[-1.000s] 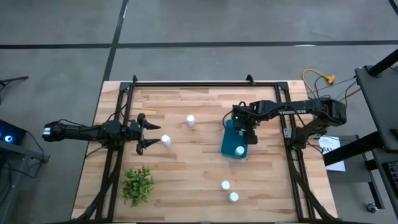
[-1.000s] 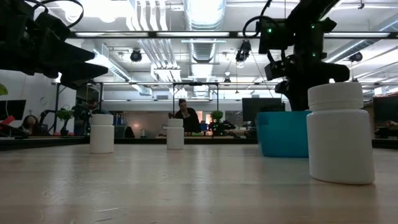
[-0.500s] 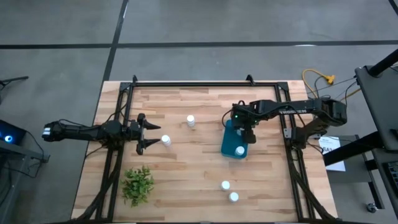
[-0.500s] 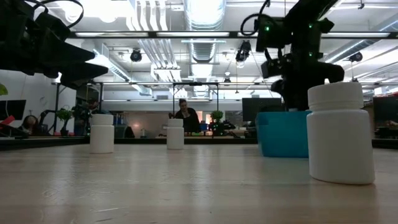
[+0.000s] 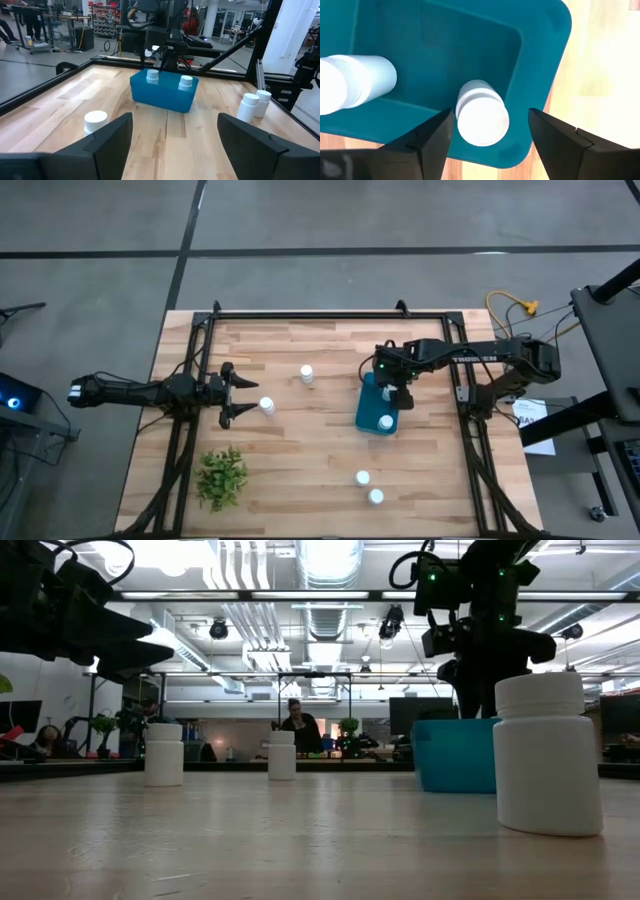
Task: Pick and place pill bottles into a basket
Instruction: Put the white medicine bottle into the blue bin
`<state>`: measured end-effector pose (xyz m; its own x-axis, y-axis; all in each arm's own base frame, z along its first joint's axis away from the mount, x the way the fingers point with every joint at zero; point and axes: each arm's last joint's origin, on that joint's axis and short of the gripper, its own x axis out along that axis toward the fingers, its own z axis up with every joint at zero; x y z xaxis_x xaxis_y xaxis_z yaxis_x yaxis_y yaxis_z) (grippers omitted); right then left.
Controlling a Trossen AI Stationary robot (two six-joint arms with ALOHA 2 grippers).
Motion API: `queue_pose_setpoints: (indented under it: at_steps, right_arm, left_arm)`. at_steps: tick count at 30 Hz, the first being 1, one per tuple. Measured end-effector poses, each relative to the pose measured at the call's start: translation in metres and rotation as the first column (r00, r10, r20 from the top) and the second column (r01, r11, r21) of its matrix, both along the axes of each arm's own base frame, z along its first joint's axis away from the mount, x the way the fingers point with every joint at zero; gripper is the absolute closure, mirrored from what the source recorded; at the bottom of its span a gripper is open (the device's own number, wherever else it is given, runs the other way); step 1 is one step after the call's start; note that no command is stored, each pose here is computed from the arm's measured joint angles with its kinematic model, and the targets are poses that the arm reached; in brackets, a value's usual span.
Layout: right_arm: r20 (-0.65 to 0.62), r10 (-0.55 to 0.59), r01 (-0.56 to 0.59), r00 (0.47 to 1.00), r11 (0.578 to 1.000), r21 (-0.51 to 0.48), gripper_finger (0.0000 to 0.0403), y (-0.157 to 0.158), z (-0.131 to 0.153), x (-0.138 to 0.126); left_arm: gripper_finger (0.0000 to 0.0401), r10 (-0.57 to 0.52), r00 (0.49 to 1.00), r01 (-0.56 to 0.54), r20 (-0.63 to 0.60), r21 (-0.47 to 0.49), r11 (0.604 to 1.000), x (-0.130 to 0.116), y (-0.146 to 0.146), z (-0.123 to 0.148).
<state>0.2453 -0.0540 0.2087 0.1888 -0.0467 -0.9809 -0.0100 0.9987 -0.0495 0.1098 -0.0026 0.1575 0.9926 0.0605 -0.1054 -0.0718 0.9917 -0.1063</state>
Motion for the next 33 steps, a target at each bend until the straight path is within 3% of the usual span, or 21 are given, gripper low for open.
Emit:
queue_pose_setpoints:
  at_steps: [15,33]
  right_arm:
    - [0.001,0.005,-0.005,1.0,0.999,0.035,0.0099,0.012,0.044,0.009]
    - [0.147,0.233,-0.245,0.961,0.966,0.077,0.0115,0.127,0.086,0.027]
  left_arm:
    - [0.0127,0.0,1.0,0.0,0.001,0.0,1.0,0.0,0.0,0.0]
    - [0.0127,0.002,1.0,-0.002,0.0,0.0,1.0,0.0,0.0,0.0]
